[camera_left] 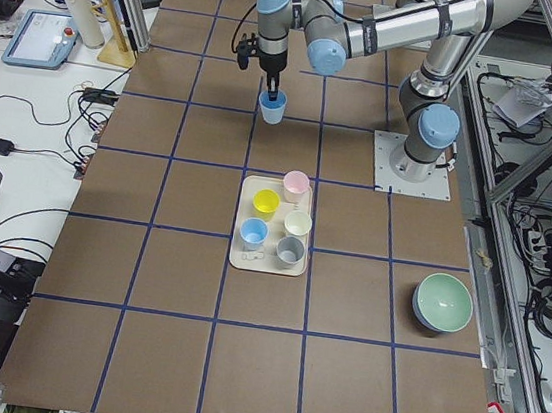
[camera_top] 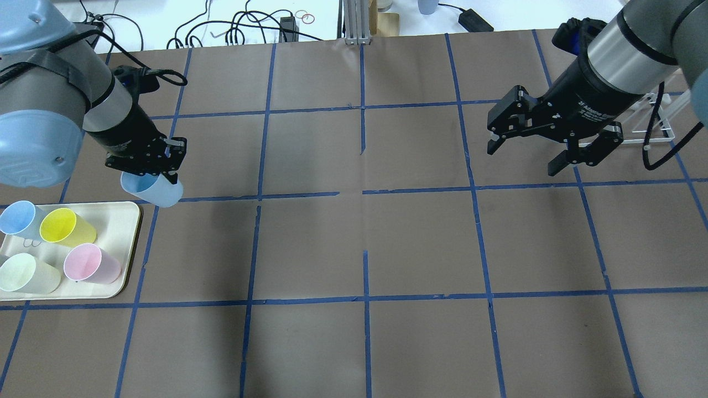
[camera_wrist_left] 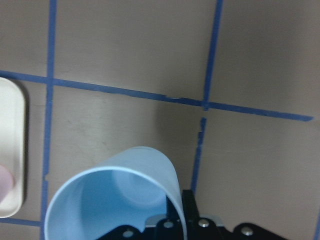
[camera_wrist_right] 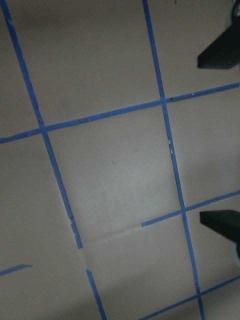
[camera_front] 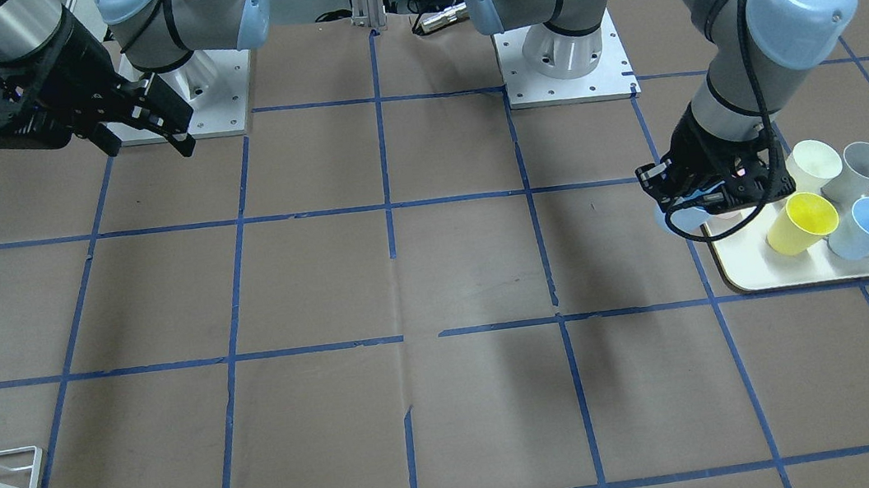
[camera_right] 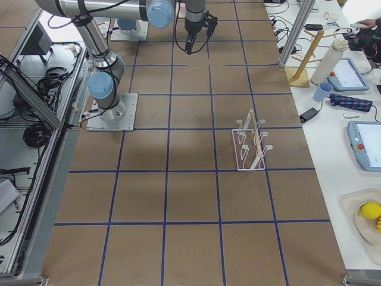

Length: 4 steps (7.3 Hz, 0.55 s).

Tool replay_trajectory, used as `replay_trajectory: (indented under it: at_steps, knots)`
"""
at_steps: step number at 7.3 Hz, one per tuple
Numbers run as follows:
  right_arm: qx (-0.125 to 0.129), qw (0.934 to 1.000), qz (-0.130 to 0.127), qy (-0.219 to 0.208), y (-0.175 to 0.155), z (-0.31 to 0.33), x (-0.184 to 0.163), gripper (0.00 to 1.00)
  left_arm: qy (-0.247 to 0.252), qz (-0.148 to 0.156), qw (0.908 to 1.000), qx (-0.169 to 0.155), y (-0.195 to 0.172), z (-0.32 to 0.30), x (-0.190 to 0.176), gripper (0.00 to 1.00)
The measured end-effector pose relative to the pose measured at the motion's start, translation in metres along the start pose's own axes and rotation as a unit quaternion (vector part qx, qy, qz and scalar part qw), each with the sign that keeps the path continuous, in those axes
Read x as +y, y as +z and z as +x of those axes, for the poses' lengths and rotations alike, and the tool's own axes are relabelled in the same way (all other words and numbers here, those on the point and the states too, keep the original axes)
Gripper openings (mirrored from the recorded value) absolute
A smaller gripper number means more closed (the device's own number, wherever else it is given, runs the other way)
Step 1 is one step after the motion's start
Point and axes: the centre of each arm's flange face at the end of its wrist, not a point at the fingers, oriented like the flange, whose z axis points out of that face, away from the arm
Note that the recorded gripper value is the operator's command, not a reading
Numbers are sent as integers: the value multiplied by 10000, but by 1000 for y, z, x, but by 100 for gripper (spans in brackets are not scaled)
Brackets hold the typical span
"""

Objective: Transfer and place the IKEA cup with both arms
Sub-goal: 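Lower the cup with the left gripper onto the white tray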

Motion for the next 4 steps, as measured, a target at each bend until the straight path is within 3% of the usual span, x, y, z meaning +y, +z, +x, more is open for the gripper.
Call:
replay_trajectory:
  at_steps: [2, 4]
  knots:
    - [551, 9984, -51, -58, -15, 3, 4, 100, 90, -54, 9996, -244, 49, -50, -20, 0]
    - [669, 9975, -44, -218, -9, -8, -1, 100, 223, -76, 9991, -341, 84, -89, -24, 0]
